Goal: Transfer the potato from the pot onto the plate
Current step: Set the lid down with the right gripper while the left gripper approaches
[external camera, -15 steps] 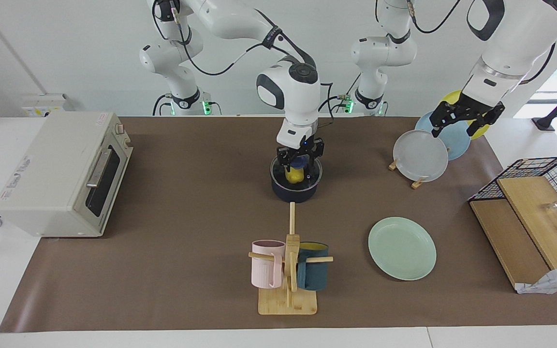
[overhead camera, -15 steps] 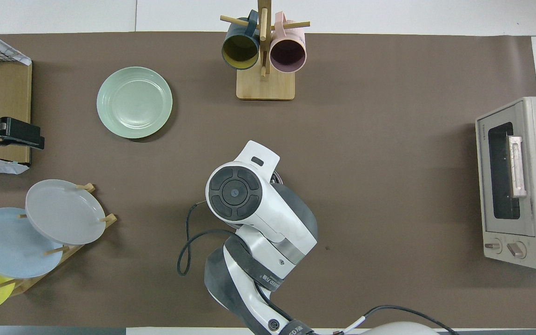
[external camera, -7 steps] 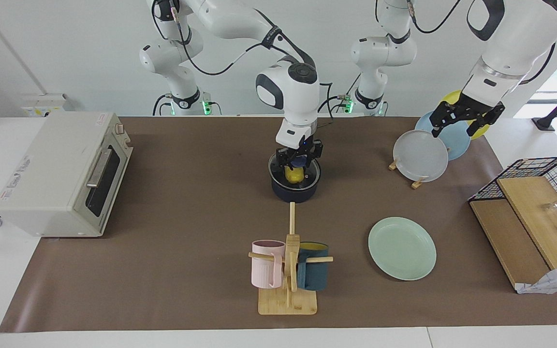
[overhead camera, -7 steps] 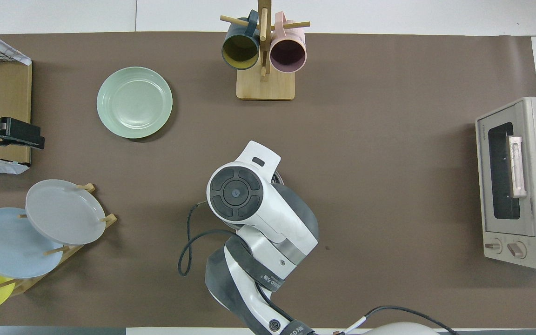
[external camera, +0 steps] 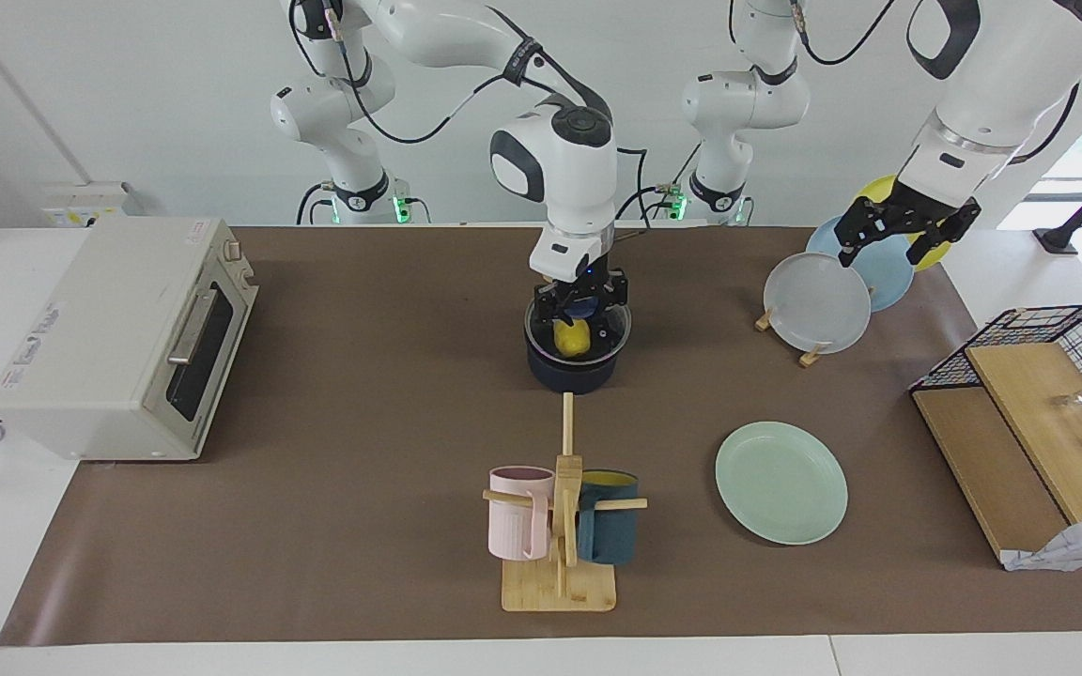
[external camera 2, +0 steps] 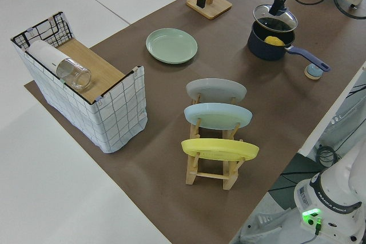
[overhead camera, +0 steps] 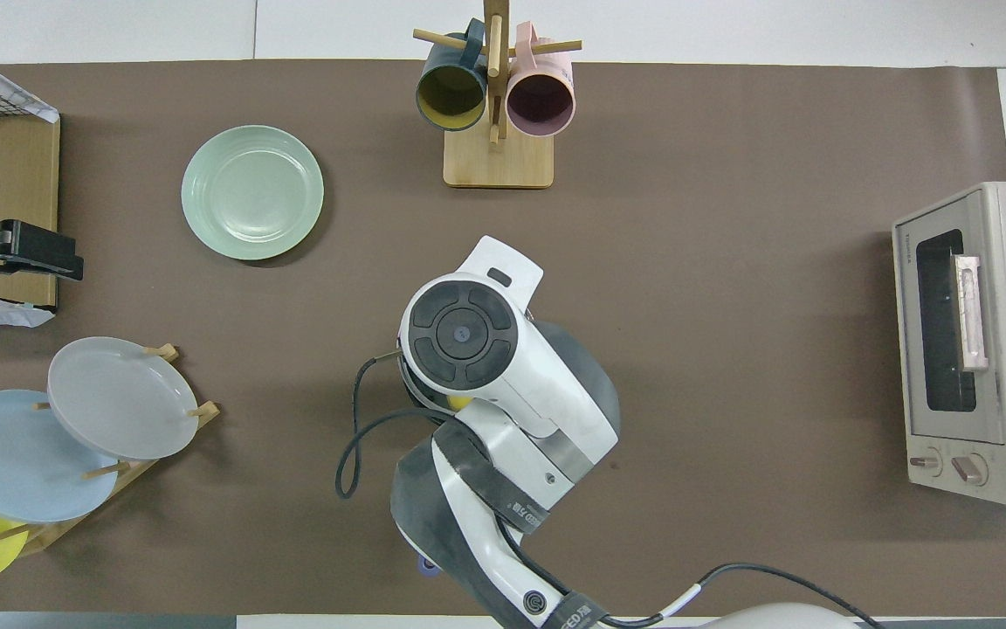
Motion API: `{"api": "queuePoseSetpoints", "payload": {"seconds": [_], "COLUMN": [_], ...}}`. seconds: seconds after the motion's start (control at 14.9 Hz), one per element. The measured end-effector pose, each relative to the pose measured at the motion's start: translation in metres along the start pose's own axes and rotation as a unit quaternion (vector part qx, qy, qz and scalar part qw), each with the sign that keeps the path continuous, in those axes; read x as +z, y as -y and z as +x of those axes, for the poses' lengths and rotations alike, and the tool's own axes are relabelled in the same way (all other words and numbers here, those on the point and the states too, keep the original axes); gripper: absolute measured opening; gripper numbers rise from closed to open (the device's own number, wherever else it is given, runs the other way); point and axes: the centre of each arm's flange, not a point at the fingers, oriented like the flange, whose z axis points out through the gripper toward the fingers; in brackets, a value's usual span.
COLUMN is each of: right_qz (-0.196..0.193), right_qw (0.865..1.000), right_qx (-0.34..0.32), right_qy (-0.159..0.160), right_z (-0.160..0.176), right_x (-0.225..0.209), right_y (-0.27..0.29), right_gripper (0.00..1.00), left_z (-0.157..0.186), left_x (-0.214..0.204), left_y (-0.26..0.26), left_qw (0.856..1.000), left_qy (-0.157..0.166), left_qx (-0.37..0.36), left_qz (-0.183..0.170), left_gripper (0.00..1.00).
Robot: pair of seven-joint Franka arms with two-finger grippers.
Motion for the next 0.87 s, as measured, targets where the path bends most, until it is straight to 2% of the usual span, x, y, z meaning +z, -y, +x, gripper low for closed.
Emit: {"api": "queuePoseSetpoints", "payload": {"seconds": [0.2, 0.54, 0.87], "right_qz": [-0.012, -0.024, -0.018], "right_qw": [1.0, 0.996, 0.991], "right_qx": [-0.022, -0.062, -0.094], "right_qy": [0.016, 0.055, 0.091], "right_z": [0.019, 0.048, 0.04], "right_x": [0.0, -0.002, 0.023], "right_y": [-0.051, -0.187, -0.311], "right_gripper": [0.41, 0.41, 0.41], "left_z": [0.0, 0.0, -0.007], "left_x": [0.0, 0.0, 0.007], "left_y": [-0.002, -0.008, -0.052], "left_qw": [1.0, 1.0, 0.999], "left_qy": [0.0, 0.001, 0.008], "left_qx": [0.001, 0.007, 0.046], "left_qz": [0.0, 0.0, 0.001], "left_gripper": [1.0, 1.0, 1.0]}}
